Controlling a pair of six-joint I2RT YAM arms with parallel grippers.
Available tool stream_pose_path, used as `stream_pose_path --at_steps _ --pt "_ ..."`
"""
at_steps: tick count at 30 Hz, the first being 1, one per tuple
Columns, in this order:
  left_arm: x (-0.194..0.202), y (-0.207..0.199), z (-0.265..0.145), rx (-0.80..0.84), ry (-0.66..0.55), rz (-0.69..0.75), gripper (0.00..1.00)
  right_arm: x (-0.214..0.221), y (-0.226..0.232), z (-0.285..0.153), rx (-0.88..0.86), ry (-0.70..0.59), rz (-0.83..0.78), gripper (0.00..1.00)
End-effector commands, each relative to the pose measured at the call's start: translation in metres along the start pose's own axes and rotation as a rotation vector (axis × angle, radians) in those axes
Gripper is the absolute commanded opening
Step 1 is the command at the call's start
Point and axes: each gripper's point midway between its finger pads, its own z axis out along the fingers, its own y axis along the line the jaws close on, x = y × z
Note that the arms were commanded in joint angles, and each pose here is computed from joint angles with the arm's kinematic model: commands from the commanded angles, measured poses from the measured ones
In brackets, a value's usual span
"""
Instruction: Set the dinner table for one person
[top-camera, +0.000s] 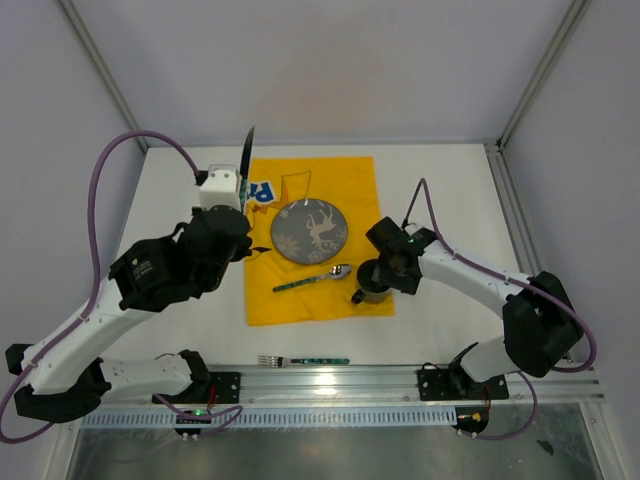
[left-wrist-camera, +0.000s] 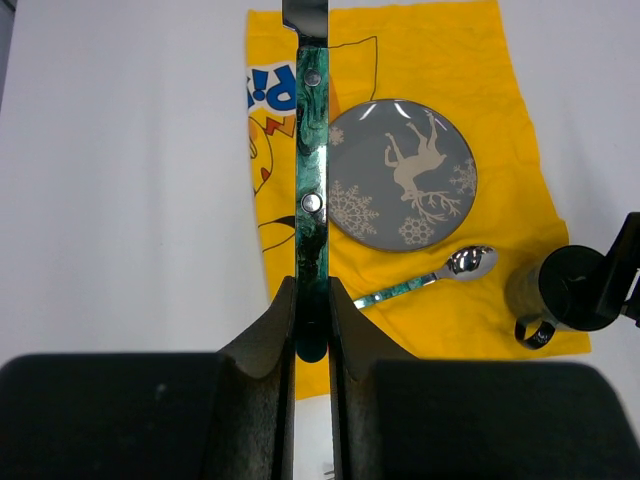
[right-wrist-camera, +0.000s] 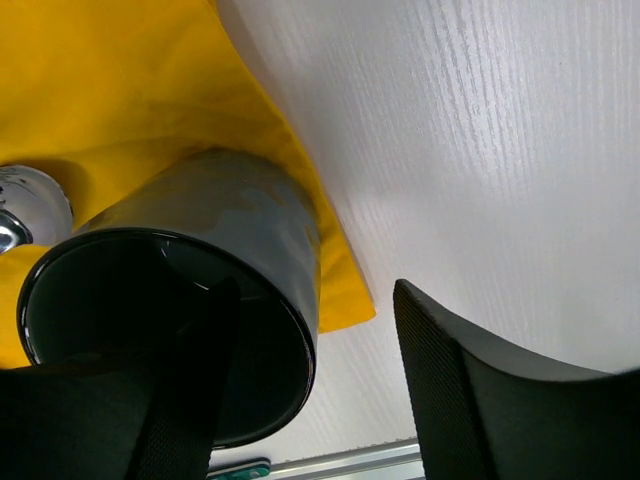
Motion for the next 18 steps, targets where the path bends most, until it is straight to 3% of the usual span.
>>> stream_pose_path --at_steps 1,7,13,18 --pt "-0.014 -0.001 -0.003 0.013 -0.044 -0.046 0.0 -0.008 0.003 -0.01 -0.024 -0.033 0.031 0.69" --pt "0.013 -0.021 -0.003 0.119 0.077 0.024 0.0 -0.014 0.005 -0.021 -0.053 -0.072 0.025 0.74" --pt "0.087 -0.059 -0.008 0.297 0.42 0.203 0.0 -0.038 0.048 -0.058 -0.273 -0.165 -0.118 0.74" --pt "0.147 -0.066 -0.021 0.398 0.682 0.329 0.0 -0.065 0.048 -0.078 -0.256 -0.266 -0.203 0.74"
